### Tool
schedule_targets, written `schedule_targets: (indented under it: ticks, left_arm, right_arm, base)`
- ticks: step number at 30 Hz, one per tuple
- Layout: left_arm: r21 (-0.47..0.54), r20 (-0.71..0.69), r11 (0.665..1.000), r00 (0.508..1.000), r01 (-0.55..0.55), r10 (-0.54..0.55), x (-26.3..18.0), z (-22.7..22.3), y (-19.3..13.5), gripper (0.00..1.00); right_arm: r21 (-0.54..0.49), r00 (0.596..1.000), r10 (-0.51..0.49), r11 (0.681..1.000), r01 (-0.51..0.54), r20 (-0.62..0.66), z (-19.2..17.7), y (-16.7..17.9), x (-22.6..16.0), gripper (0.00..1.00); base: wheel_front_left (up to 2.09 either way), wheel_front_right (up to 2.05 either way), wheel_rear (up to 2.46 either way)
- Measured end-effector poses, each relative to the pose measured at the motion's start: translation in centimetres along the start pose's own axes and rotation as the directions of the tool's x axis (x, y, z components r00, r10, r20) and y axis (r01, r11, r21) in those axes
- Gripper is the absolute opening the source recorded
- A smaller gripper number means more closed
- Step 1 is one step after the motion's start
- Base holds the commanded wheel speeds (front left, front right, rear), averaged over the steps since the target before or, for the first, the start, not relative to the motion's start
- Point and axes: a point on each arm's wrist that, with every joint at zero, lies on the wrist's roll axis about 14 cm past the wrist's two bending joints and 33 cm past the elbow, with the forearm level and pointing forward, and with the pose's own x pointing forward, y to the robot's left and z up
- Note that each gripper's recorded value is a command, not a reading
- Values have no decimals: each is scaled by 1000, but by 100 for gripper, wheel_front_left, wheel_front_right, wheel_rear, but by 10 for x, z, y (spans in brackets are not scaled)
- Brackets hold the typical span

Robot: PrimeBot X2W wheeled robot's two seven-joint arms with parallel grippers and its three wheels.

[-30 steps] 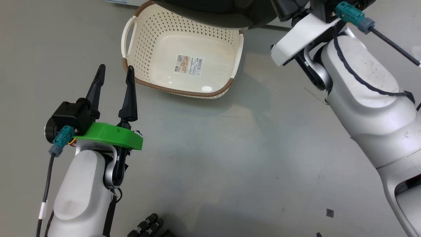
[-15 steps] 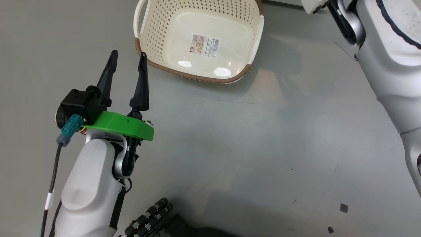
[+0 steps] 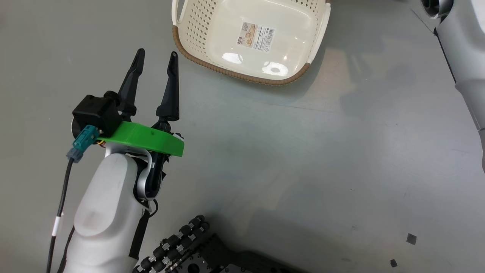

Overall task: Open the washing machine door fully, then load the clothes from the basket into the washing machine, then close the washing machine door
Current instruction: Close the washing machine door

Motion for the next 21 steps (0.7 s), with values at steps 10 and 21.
schedule_targets:
  ticks: [10, 21]
  left_arm:
    - [-18, -24, 1000, 1000, 10, -11, 2, -9, -4, 100]
    - [-16, -26, 1000, 999, 19, -20, 6, -11, -7, 100]
  right_arm:
    - [47, 998, -67, 997, 67, -1, -7, -13, 5, 0]
    - [76, 995, -96, 992, 96, -4, -9, -18, 5, 0]
  base:
    - [0, 0, 0]
    - [0, 0, 0]
